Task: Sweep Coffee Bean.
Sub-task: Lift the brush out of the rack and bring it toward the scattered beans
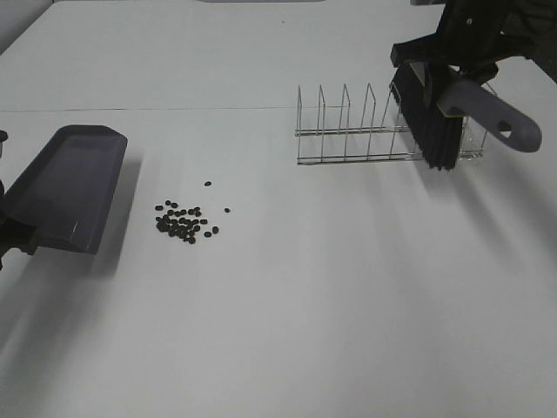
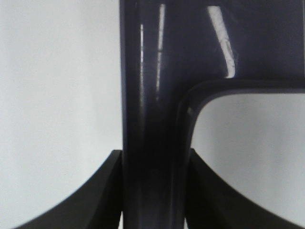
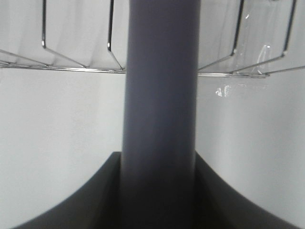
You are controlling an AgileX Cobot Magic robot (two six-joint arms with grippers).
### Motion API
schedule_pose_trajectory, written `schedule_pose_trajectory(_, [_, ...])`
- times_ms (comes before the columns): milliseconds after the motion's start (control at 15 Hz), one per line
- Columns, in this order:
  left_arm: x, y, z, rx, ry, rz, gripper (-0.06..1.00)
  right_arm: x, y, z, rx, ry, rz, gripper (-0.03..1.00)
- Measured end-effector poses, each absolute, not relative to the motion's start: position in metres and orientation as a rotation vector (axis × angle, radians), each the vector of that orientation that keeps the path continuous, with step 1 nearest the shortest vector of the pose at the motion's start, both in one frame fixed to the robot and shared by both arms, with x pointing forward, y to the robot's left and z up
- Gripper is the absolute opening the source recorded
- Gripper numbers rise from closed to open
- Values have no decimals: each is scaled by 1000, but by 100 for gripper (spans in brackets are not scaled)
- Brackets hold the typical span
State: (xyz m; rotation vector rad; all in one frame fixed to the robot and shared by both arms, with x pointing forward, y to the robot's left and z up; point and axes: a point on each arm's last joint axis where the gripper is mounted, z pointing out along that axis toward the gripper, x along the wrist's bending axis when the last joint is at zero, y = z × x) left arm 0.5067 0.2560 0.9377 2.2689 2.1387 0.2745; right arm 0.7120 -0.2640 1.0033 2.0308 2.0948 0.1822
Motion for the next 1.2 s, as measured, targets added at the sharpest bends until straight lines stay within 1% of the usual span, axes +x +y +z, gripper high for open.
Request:
schedule_pose_trajectory(67, [507, 256, 938, 2270, 2138, 276, 33, 705, -265, 1031, 2000, 2061, 230, 36])
schedule_pose_trajectory(133, [507, 256, 938, 2270, 2138, 276, 33, 703, -266, 1037, 1992, 2053, 239, 36])
schedule_pose_trajectory(400, [507, 257, 938, 2278, 2133, 283, 33, 687, -267, 1081, 1948, 1998, 336, 36])
schedule_pose_trajectory(533, [507, 257, 938, 2278, 2133, 283, 33, 678, -263, 1094, 1968, 2001, 412, 36])
schedule_pose_trajectory(667, [507, 257, 938, 2278, 2133, 284, 33, 666, -260, 1093, 2008, 2028, 436, 36])
schedule_pose_trajectory(800, [507, 257, 938, 2278, 2133, 284, 33, 649, -260, 1083, 2060, 2071, 399, 36])
schedule_pose_trajectory(867, [507, 257, 938, 2278, 2133, 284, 33, 623, -262, 1067, 2097, 2130, 304, 36])
schedule_pose_trajectory(933, [507, 257, 938, 2278, 2133, 284, 33, 611, -263, 1059, 2116, 2150, 259, 36])
schedule_pose_trajectory(1067, [507, 257, 938, 2281, 2131, 287, 33, 591, -265, 1044, 2132, 2164, 228, 36])
schedule_pose_trajectory(1200, [507, 257, 938, 2284, 2129, 290, 33, 583, -265, 1029, 2152, 2173, 216, 36])
